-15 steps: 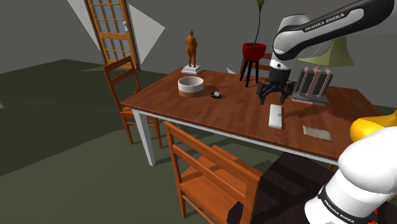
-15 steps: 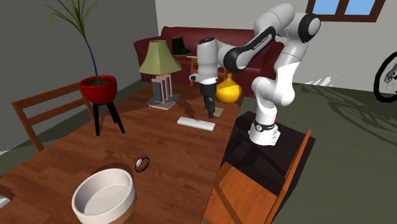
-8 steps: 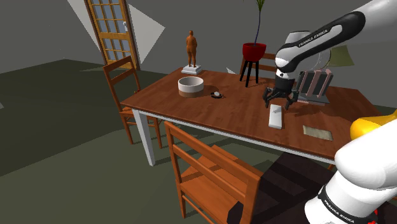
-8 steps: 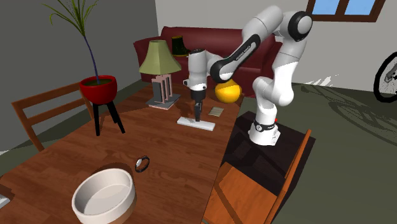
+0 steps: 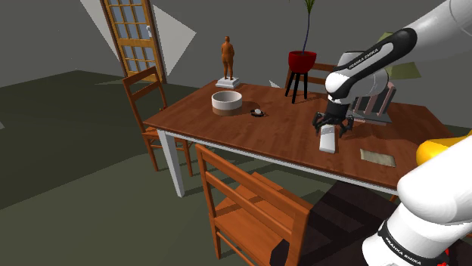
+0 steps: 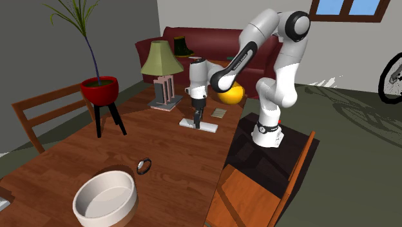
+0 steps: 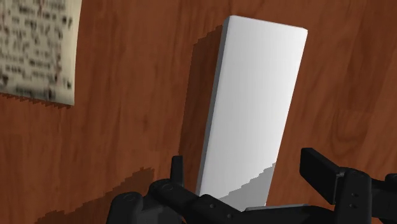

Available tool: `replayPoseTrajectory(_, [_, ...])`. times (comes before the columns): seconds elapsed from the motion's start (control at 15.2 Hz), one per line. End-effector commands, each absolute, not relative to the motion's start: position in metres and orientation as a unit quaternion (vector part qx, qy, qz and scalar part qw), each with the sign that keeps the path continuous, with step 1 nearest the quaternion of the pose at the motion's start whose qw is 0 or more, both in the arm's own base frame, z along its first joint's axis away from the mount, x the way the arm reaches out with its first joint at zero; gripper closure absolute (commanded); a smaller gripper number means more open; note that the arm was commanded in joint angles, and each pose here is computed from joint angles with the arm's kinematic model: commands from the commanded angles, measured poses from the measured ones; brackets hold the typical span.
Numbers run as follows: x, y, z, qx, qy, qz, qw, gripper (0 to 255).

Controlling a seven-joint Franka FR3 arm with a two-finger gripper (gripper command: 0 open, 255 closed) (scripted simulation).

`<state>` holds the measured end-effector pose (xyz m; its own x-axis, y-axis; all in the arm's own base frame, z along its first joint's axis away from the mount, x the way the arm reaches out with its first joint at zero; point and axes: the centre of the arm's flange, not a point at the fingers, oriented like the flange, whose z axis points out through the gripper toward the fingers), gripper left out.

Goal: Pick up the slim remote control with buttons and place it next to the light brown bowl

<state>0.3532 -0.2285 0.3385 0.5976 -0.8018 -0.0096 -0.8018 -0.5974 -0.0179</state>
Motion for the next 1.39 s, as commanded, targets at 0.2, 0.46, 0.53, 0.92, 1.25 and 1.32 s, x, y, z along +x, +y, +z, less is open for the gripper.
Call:
replayPoseTrajectory(0.2, [0.352,-0.228,0.331,-0.894,0.449,0.0,0.01,0])
replayPoseTrajectory(0.46, [0.352,-0.228,0.331,-0.894,0.449,0.0,0.01,0])
replayPoseTrajectory(0.53, [0.352,-0.228,0.331,-0.894,0.449,0.0,0.01,255])
replayPoseTrajectory(0.92, [0.352,-0.228,0.331,-0.894,0.449,0.0,0.01,255])
replayPoseTrajectory(1.25, [0.352,-0.228,0.341,-0.894,0.449,0.0,0.01,255])
replayPoseTrajectory(1.32, [0.352,-0.228,0.346,-0.894,0.449,0.0,0.01,255])
